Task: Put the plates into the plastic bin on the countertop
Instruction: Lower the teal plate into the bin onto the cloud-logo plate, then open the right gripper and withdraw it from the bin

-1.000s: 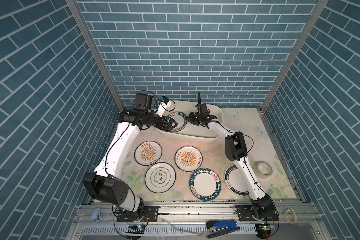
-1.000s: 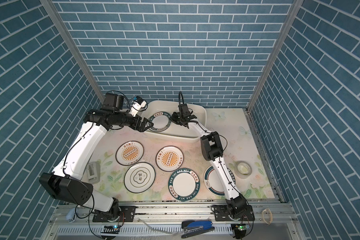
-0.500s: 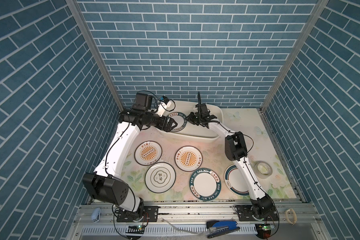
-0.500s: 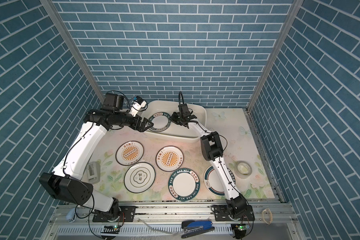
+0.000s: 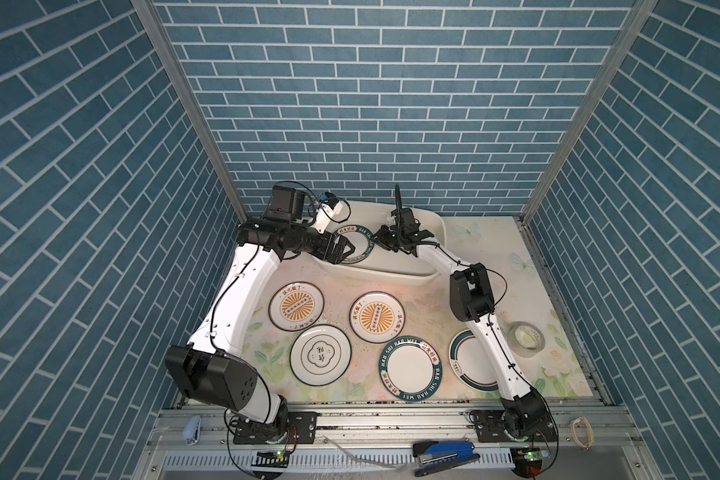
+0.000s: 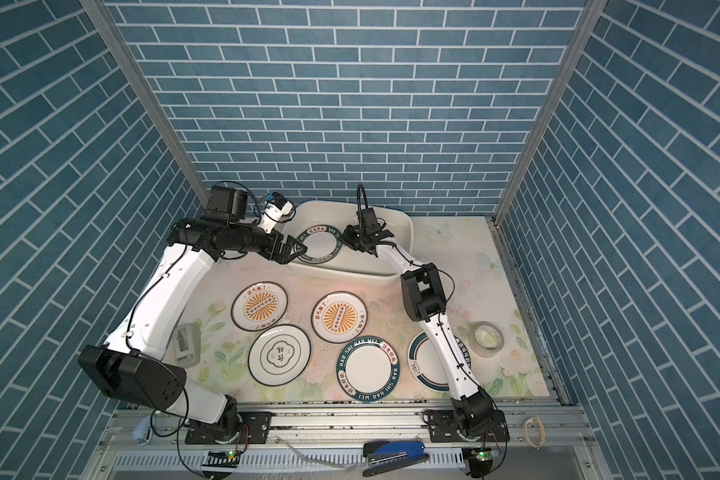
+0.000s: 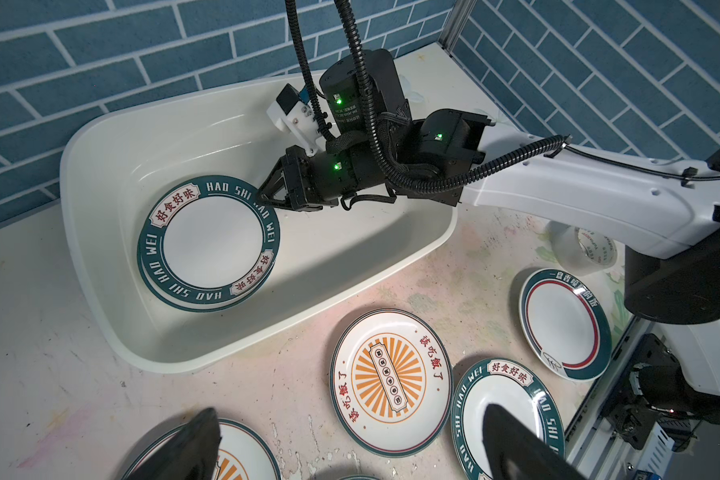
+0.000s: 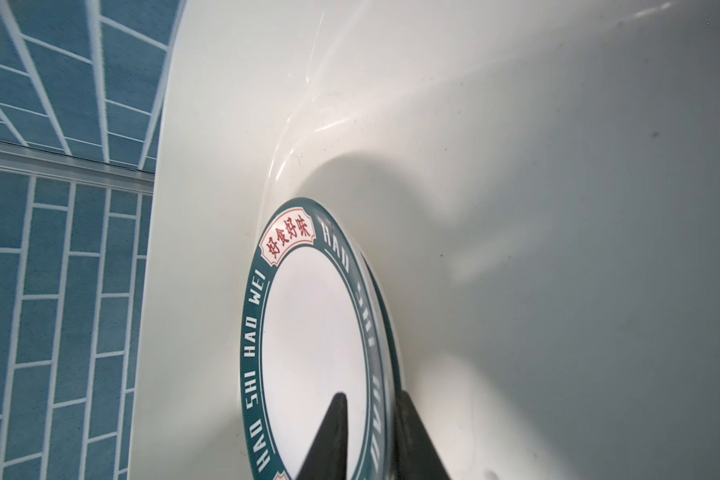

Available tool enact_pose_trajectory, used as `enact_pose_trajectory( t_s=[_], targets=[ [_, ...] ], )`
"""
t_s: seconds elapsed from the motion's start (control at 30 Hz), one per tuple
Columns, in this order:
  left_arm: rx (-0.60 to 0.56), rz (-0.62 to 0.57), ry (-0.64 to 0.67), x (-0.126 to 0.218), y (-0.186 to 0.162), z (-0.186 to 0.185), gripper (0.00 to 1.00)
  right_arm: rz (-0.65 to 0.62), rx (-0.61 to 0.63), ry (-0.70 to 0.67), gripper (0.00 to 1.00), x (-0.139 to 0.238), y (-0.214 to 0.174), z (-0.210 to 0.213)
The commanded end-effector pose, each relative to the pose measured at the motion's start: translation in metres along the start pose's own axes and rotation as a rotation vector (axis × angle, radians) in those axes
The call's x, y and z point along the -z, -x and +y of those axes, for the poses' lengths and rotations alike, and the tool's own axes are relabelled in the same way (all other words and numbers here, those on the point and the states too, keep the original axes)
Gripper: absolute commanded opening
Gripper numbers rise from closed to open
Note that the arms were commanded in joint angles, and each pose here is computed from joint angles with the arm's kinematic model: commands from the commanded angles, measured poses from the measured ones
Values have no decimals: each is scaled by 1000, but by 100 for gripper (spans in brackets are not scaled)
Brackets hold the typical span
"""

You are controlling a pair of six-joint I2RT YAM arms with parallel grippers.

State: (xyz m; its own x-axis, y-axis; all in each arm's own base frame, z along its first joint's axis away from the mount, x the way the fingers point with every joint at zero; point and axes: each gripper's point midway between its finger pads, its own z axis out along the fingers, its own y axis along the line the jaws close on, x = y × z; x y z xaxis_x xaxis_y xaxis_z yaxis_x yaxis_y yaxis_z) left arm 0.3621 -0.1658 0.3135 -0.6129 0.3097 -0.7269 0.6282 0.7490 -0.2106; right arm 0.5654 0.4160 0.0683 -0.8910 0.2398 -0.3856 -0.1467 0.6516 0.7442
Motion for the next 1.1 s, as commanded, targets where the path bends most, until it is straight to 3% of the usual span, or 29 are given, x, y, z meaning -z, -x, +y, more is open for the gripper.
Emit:
enact_pose_trajectory(
  t_s=[0.0,0.7,1.07],
  targets=[
    [-2,17,-14,-3,-4,-1,99,24,26,-7,23,2,-6,4],
    [-5,15,-12,-2,-2,-1,100,19,100,-36,26,20,-3,12],
    [-19,16,-4,1,-2,-1,100,-22,155,-28,27,44,19,36]
  ],
)
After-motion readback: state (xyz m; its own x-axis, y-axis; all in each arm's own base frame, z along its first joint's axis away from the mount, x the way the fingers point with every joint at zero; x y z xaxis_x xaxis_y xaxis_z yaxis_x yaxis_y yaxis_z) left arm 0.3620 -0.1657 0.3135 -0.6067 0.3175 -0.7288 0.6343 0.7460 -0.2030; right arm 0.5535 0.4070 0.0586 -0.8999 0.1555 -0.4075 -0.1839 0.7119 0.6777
